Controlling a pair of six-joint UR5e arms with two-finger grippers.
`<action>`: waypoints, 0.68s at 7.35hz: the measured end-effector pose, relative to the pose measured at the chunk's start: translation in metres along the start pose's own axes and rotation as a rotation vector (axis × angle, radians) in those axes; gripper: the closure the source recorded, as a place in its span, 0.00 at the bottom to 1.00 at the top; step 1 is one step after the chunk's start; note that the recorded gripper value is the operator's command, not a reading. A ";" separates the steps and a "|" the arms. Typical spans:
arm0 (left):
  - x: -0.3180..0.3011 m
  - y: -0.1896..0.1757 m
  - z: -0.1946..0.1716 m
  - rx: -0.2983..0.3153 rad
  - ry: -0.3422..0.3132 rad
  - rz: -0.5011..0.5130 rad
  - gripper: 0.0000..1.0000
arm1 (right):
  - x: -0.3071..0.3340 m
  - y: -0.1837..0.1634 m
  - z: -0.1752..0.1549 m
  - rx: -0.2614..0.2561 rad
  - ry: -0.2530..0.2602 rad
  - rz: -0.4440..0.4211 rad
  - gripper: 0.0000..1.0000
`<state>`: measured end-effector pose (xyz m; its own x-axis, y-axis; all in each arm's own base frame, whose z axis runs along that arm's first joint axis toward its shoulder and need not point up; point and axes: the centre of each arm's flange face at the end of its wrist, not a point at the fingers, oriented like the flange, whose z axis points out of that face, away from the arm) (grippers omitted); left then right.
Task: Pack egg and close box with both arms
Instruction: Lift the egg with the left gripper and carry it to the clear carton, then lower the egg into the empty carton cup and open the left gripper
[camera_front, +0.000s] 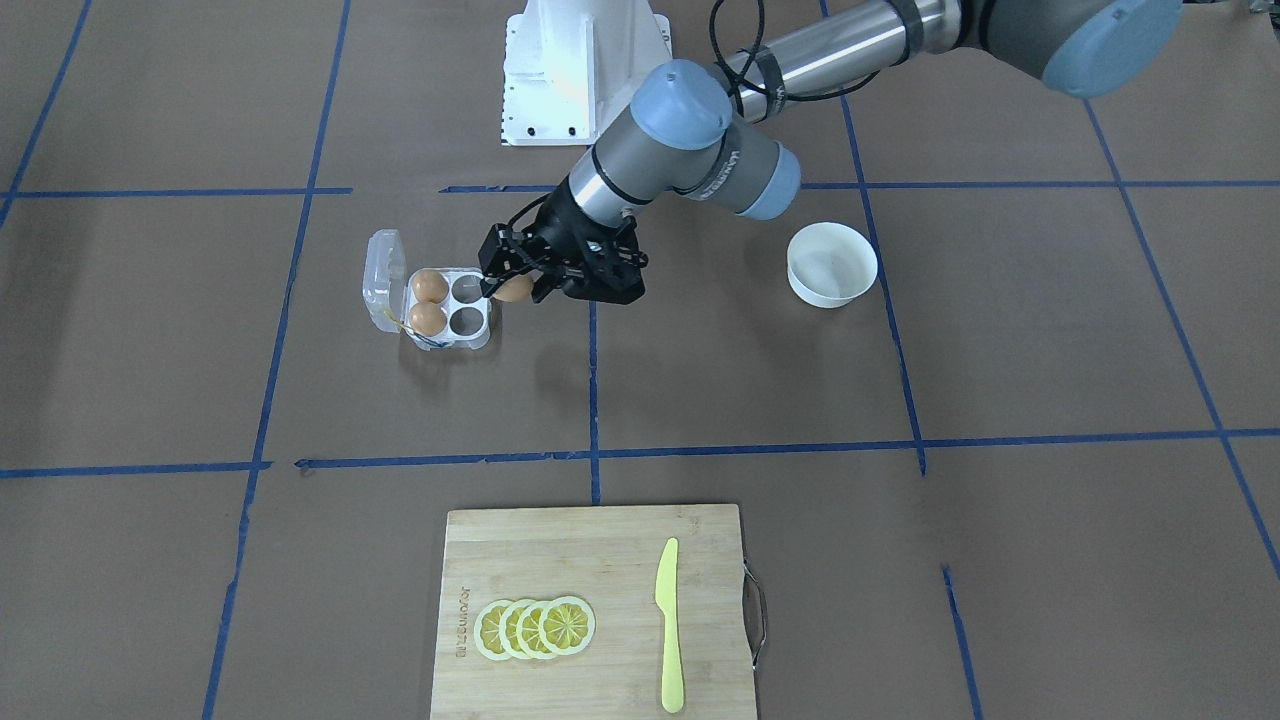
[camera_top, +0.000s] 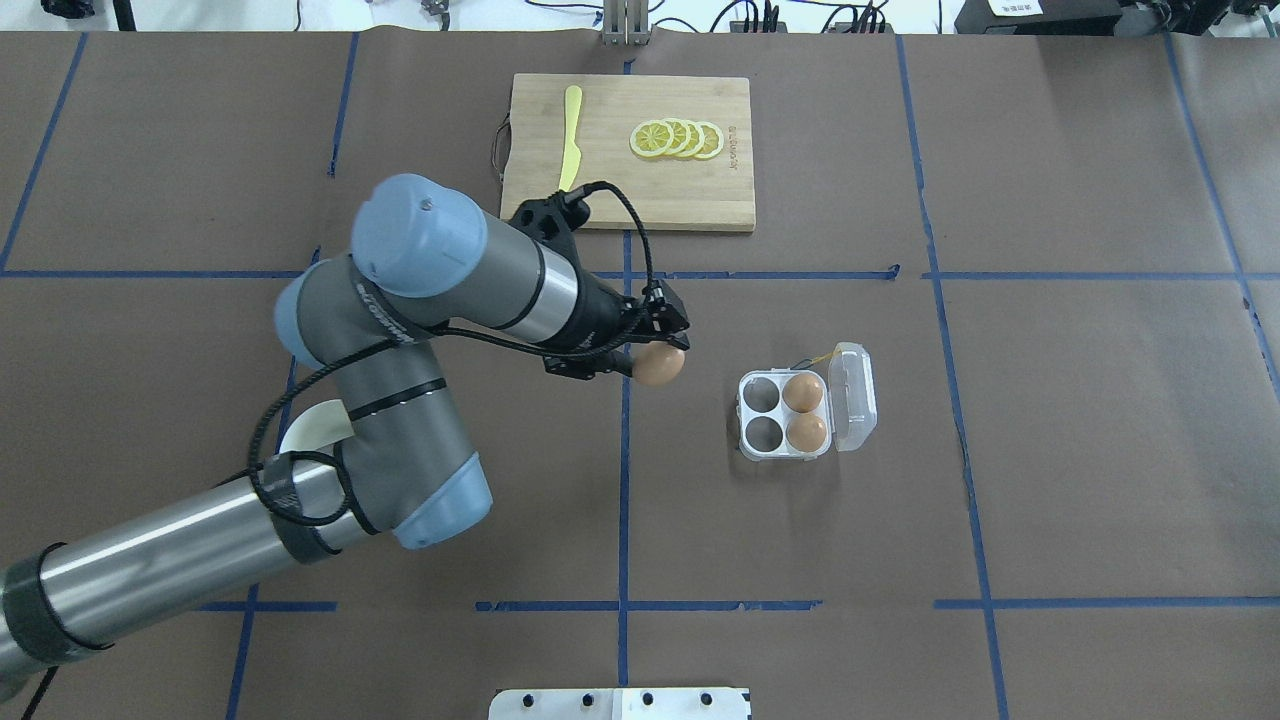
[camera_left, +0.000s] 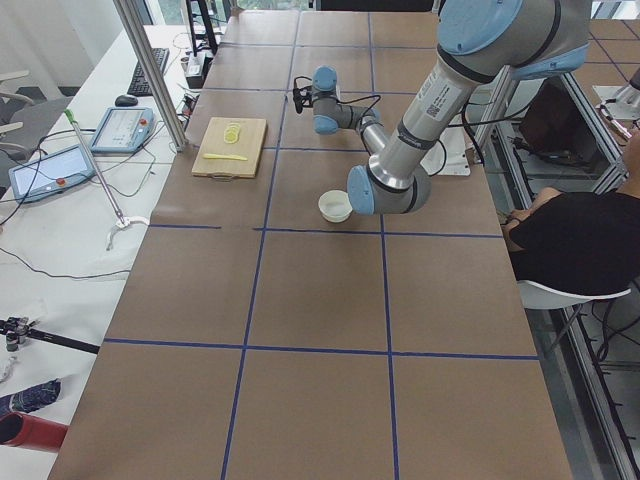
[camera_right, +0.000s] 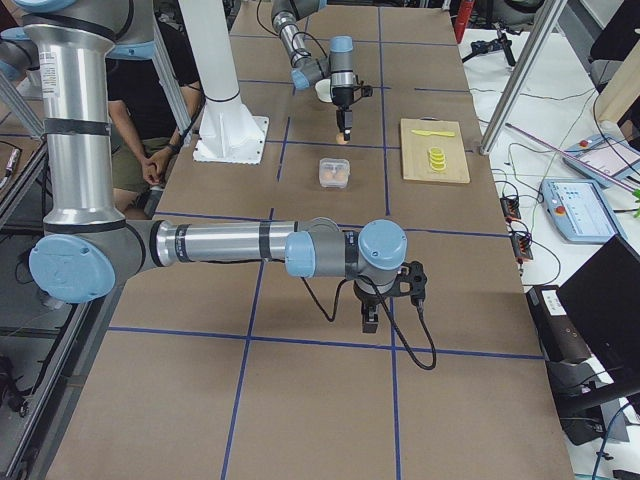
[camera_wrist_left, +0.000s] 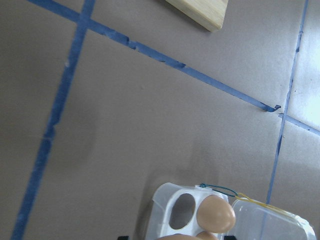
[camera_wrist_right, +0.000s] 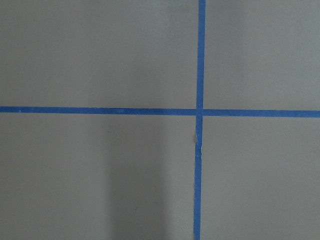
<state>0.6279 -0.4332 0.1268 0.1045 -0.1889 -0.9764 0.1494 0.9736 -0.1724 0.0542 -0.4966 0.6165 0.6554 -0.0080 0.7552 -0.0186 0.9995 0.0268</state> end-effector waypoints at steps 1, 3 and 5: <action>0.008 0.011 0.018 -0.005 0.009 0.006 1.00 | 0.000 0.000 0.000 -0.001 0.000 0.001 0.00; 0.009 0.028 0.036 -0.004 0.016 0.012 0.92 | 0.002 0.001 0.002 -0.003 0.000 0.004 0.00; 0.011 0.034 0.041 0.000 0.020 0.013 0.01 | 0.003 0.002 0.003 -0.006 0.000 0.007 0.00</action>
<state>0.6743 -0.4069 0.1156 0.0871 -0.1733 -0.9810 0.1477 0.9761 -0.1593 0.0541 -0.4945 0.6210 0.6551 -0.0006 0.7556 -0.0190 0.9997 0.0172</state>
